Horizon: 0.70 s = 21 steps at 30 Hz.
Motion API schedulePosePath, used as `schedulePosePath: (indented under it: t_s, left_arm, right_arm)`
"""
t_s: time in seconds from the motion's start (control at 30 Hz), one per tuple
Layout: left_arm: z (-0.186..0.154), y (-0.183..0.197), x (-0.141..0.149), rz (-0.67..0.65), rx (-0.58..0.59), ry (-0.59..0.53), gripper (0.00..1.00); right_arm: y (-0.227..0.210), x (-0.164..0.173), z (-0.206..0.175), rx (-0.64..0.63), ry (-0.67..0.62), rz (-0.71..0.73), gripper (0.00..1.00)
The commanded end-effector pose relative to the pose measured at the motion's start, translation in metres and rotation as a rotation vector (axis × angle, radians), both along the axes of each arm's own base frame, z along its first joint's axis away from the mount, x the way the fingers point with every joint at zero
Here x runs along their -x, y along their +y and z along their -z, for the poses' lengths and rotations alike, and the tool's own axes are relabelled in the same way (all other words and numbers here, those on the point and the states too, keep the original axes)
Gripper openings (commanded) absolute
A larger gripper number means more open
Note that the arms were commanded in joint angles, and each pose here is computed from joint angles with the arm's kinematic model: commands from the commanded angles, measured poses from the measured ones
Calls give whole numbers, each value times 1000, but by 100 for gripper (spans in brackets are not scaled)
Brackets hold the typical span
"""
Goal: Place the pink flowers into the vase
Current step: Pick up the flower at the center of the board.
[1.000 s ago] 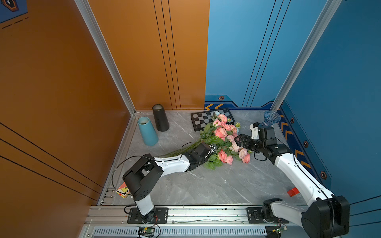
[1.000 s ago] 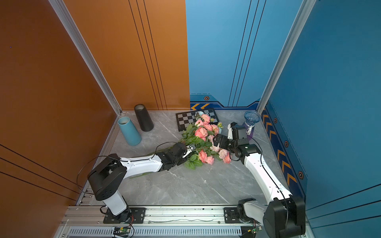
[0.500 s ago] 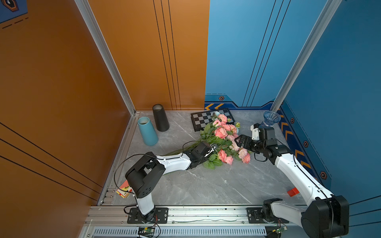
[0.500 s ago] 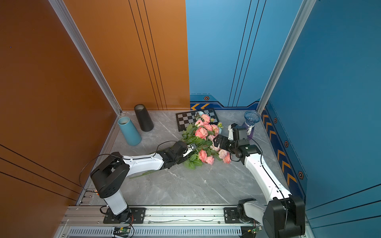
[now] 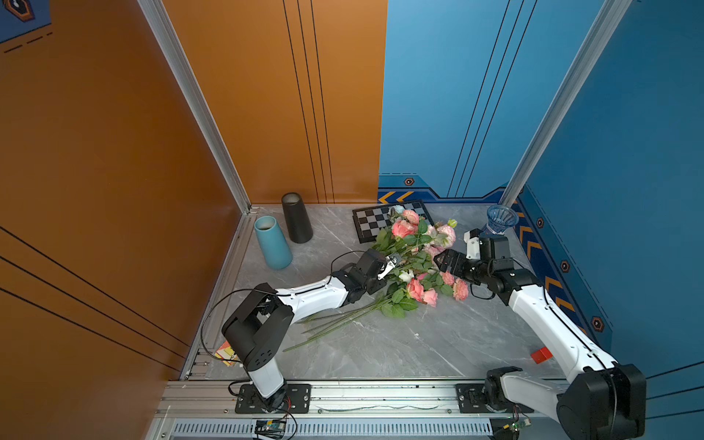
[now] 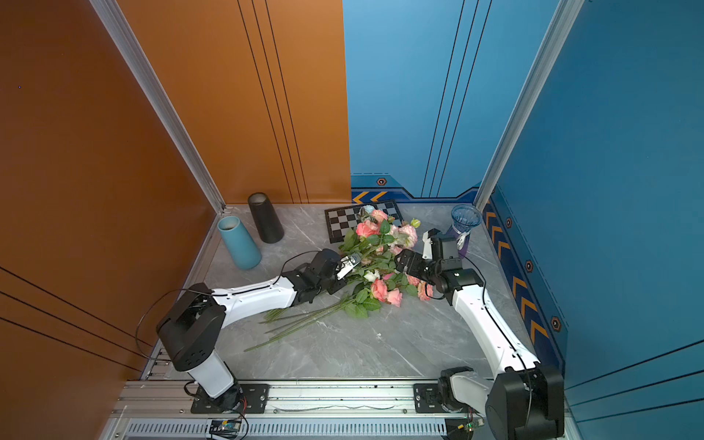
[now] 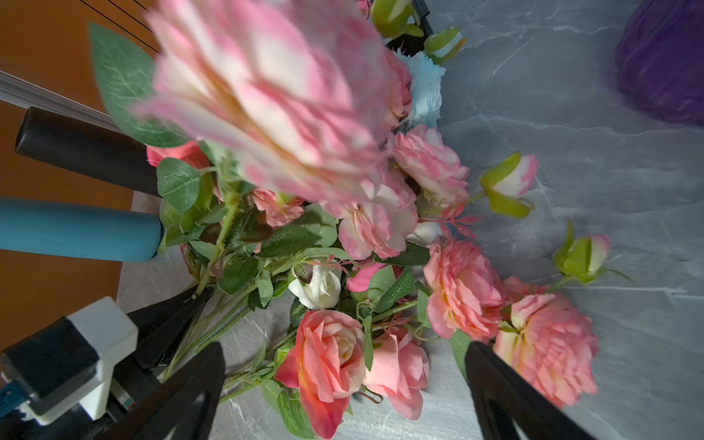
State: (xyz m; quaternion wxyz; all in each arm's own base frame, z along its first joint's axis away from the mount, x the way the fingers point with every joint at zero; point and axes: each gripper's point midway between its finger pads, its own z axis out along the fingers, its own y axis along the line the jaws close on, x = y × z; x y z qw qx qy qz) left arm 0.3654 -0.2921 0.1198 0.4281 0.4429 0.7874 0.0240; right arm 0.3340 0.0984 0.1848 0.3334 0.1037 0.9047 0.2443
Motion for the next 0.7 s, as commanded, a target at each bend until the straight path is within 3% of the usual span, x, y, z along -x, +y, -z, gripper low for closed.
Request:
schedulePosePath:
  t_s: [0.0,0.33,0.67]
  left_arm:
    - [-27,-4,-3,3,105,-3,2]
    - [-33,1,-7,-27,250,85,3]
    - [-9,12,-5,-76,202,128,4]
  right_arm:
    - [-2,-1,-8,-23,-21,18,100]
    - [4,-2,5,-31,39,22,100]
    - [55,51,59,68,207,-87,100]
